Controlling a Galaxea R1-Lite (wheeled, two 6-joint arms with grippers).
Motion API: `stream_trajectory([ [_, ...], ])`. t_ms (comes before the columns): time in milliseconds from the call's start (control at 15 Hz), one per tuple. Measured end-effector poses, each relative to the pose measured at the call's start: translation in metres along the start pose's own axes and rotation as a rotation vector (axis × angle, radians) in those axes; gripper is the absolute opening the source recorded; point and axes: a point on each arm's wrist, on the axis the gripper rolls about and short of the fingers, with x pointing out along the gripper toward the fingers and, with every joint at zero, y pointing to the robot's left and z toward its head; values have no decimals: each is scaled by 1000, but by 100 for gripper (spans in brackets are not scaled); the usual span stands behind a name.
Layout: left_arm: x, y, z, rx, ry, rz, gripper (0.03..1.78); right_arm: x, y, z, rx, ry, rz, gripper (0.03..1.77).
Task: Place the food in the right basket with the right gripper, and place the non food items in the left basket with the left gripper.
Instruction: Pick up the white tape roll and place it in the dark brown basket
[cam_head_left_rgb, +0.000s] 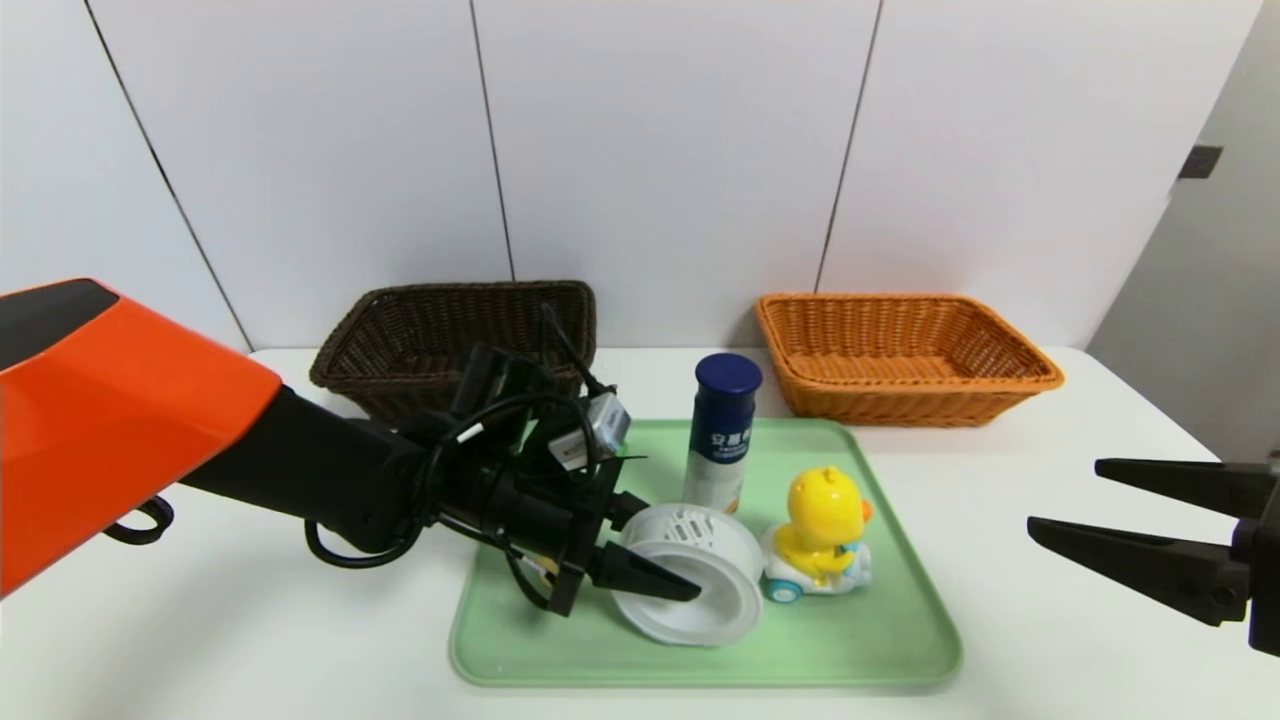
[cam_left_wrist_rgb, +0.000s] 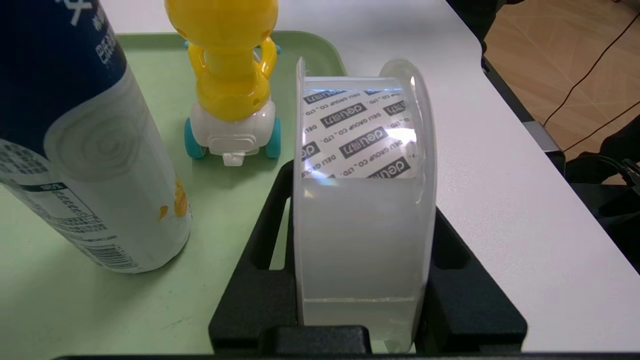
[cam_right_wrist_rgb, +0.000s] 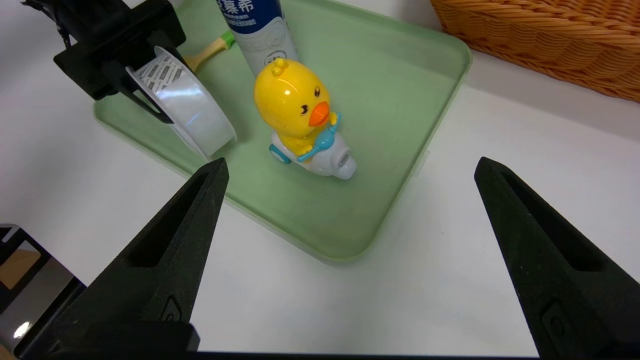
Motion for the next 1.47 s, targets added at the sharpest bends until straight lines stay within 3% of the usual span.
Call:
stream_trajectory([
  [400,-26,-12,35,54,-30,60,58,-2,1,-2,8,-3,0,170],
  [667,-81,-24,81,63,-81,217,58,-2,1,-2,5,-8,-1,170],
  [1000,-154,-36,127,-3,-126,573,58,-3,1,-1,3,-14,0,170],
  [1467,-217,-23,110,-92,-50,1088,58,-7,2,-2,2,-21,-2,170],
])
